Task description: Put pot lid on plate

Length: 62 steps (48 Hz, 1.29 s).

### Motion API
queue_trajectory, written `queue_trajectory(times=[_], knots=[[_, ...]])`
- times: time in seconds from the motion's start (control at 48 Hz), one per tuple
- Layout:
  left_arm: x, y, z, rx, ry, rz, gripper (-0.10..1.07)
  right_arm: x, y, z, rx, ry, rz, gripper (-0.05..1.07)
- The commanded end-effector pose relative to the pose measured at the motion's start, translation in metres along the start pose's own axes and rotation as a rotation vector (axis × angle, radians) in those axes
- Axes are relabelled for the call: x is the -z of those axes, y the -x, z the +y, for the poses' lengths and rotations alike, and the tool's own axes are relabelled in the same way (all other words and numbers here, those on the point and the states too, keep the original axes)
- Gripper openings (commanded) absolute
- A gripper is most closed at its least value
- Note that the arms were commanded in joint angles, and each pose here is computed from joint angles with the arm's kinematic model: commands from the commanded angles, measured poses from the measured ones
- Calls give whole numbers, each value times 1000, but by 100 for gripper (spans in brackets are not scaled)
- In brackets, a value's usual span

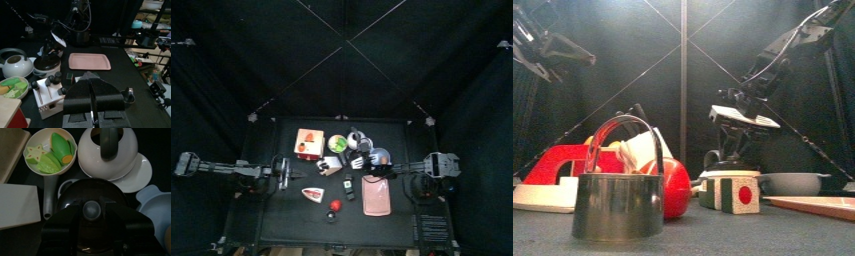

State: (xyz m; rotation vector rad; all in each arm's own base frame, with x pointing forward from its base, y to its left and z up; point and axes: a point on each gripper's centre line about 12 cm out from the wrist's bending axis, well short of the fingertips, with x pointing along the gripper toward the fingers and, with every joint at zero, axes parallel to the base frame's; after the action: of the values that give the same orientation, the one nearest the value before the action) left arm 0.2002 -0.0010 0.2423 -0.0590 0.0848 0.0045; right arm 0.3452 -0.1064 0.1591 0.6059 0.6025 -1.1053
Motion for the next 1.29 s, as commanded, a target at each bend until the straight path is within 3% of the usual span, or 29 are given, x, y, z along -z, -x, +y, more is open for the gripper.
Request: queue_trajectory(times=[0.0, 0.521, 0.896, 1.271], knots=[[-4, -2, 0, -2, 2, -11, 0, -16, 13, 8, -44, -30, -33, 71], [-3, -1, 0, 0, 2, -8, 0, -24, 52, 16, -126, -26, -83, 71], [-2, -1, 0, 0, 3, -6, 0, 31, 104, 27, -266, 89, -8, 71], [-2, -1, 0, -2, 2, -6, 0, 107, 140, -6, -313, 194, 178, 71]])
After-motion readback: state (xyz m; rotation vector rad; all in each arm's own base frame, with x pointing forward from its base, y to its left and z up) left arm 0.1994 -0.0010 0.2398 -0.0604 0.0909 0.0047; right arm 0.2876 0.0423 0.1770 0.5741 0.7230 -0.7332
